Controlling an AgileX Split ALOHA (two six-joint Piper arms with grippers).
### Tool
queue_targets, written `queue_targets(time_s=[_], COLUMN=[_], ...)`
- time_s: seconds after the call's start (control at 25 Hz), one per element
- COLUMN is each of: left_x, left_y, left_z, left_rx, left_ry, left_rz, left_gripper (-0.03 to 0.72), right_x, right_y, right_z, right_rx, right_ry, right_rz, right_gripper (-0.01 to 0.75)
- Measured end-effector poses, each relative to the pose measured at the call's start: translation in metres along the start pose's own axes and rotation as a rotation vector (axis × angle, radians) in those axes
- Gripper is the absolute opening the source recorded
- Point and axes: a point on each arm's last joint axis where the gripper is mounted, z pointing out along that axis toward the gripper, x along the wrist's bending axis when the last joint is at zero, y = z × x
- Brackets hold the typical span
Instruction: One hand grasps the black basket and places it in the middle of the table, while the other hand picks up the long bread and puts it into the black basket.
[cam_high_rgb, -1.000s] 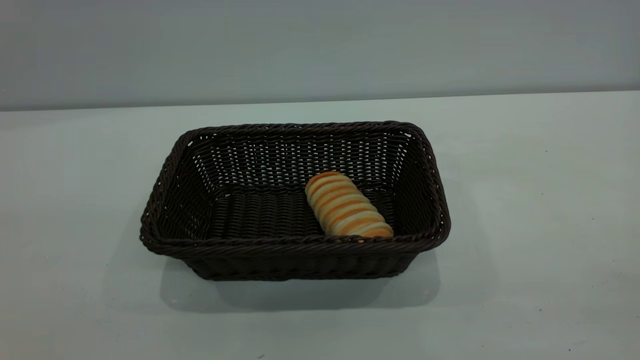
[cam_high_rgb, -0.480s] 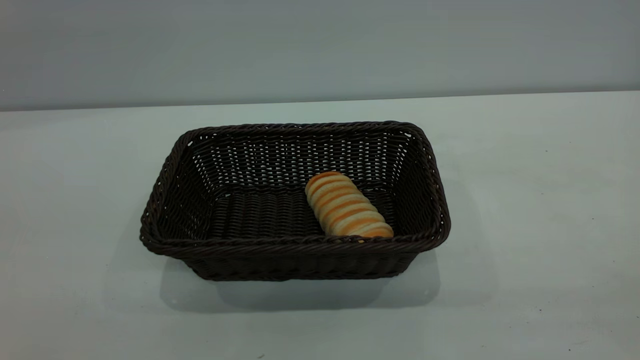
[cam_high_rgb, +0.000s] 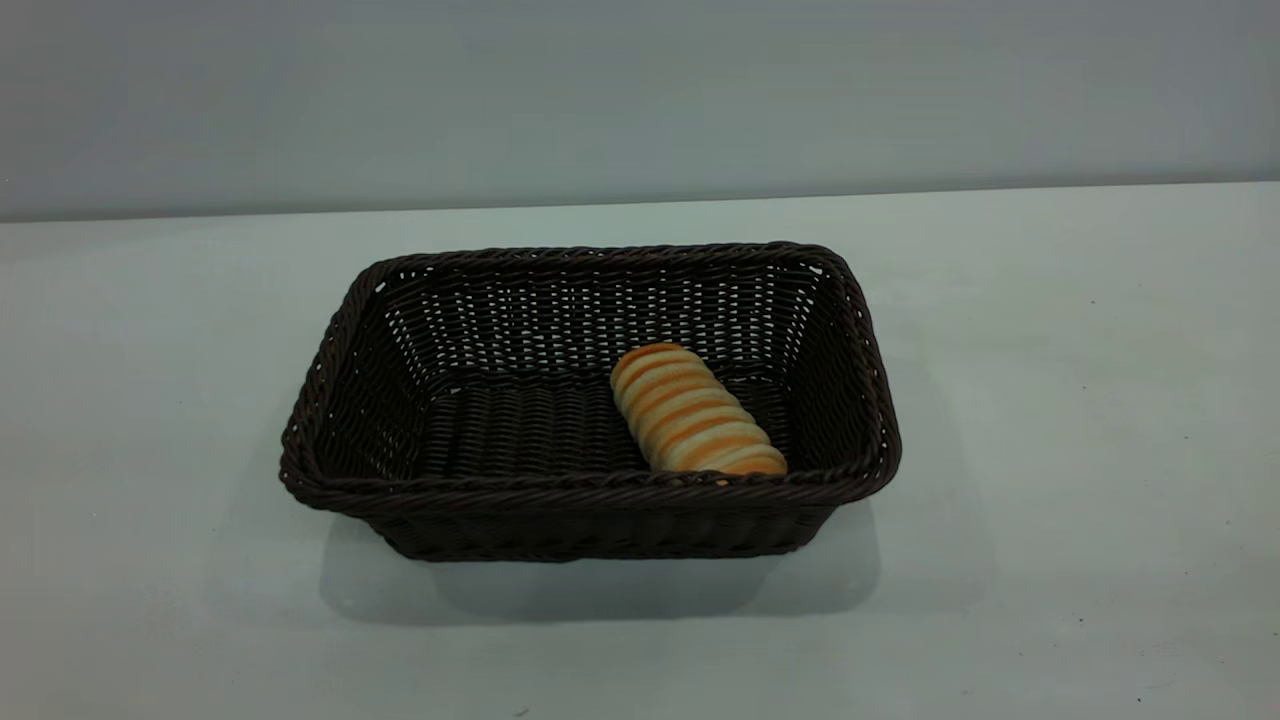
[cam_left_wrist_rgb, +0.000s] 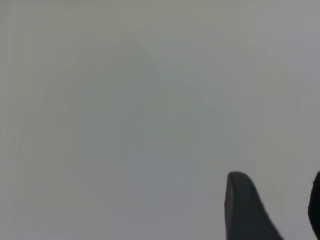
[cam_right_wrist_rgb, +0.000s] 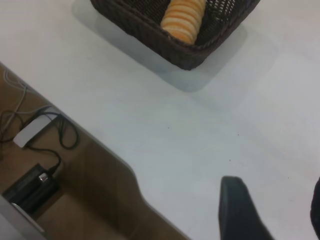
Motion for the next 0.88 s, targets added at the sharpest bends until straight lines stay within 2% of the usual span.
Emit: queue_targets(time_s=[0.2, 0.4, 0.48, 0.72, 0.88], left_x=[-0.005, -0.005, -0.002, 0.008, 0.011], left_y=[0.0, 0.001, 0.003, 0.052, 0.093], left_z=[0.0, -0.002, -0.006, -0.03, -0.05], left_rx=[0.005, -0.005, -0.029, -0.225, -0.366], left_ry=[-0.061, -0.058, -0.027, 0.022, 0.002], left_rz=[0.005, 0.025, 0.055, -0.017, -0.085], left_gripper=[0.364, 0.364, 0.364, 0.364, 0.364], right_x=[0.0, 0.0, 0.0, 0.0, 0.0], right_y=[-0.002, -0.002, -0.002, -0.002, -0.002], right_z=[0.002, 0.003, 0.003, 0.003, 0.003], right_rx=[0.01, 0.012, 0.013, 0.013, 0.013], right_ry=[0.0, 0.001, 0.001, 0.001, 0.001], right_rz=[0.0, 0.001, 0.001, 0.001, 0.001], right_gripper=[0.334, 0.334, 0.334, 0.334, 0.334])
